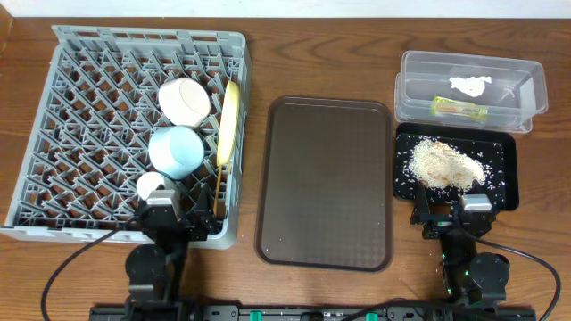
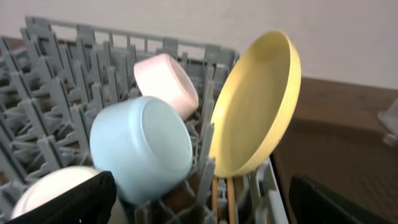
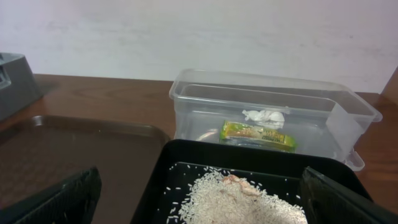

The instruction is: Sort waste into correct bins and load items into the dishwasher

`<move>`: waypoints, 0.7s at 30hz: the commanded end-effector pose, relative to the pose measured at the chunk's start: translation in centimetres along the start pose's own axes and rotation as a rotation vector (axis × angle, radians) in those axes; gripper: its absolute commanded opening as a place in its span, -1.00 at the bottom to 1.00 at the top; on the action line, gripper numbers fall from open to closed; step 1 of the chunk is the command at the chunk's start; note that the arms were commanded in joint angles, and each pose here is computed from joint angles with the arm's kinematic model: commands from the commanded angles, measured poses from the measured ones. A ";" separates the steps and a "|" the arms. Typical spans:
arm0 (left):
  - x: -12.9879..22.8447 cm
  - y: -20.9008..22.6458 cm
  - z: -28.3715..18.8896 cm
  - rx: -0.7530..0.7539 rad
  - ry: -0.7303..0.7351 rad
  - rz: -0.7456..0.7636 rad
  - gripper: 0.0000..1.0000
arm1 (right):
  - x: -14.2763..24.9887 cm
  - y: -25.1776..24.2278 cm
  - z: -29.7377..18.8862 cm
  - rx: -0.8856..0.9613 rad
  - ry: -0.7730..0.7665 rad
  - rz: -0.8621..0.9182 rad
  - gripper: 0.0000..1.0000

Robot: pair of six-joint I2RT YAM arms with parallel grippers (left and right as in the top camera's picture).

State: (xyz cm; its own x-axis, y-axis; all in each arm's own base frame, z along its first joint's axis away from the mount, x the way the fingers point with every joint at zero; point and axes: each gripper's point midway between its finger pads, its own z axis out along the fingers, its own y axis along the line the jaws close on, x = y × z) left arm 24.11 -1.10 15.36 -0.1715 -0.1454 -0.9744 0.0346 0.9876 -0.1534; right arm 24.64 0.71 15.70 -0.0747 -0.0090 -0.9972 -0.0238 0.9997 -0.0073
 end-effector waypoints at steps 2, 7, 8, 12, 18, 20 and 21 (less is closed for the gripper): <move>0.0 0.0 0.4 0.010 -0.076 0.051 0.79 | 0.1 0.0 0.0 0.000 0.000 -0.010 0.98; 1.3 0.5 0.5 -0.012 -0.021 0.096 0.79 | 0.1 0.0 0.0 0.000 0.001 -0.010 0.99; 1.4 0.5 0.5 -0.011 -0.021 0.095 0.80 | 0.1 0.0 0.0 0.000 0.001 -0.010 0.99; 1.3 0.5 0.5 -0.012 -0.021 0.096 0.79 | 0.1 0.0 0.0 0.000 0.001 -0.010 0.99; 1.4 0.5 0.5 -0.012 -0.018 0.095 0.80 | 0.1 0.0 0.0 0.000 0.001 -0.010 0.99; 1.4 0.5 0.5 -0.012 -0.018 0.095 0.79 | 0.1 0.0 0.0 0.000 0.001 -0.010 0.99; 1.4 0.5 0.5 -0.012 -0.018 0.095 0.79 | 0.1 0.0 0.0 0.000 0.001 -0.010 0.98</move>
State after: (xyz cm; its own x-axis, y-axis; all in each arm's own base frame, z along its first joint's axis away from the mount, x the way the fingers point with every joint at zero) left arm 24.47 -0.95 15.36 -0.1061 -0.0650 -0.9922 0.0443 0.9966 -0.0700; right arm 24.64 0.71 15.70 -0.0751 -0.0090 -0.9971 -0.0238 0.9997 -0.0073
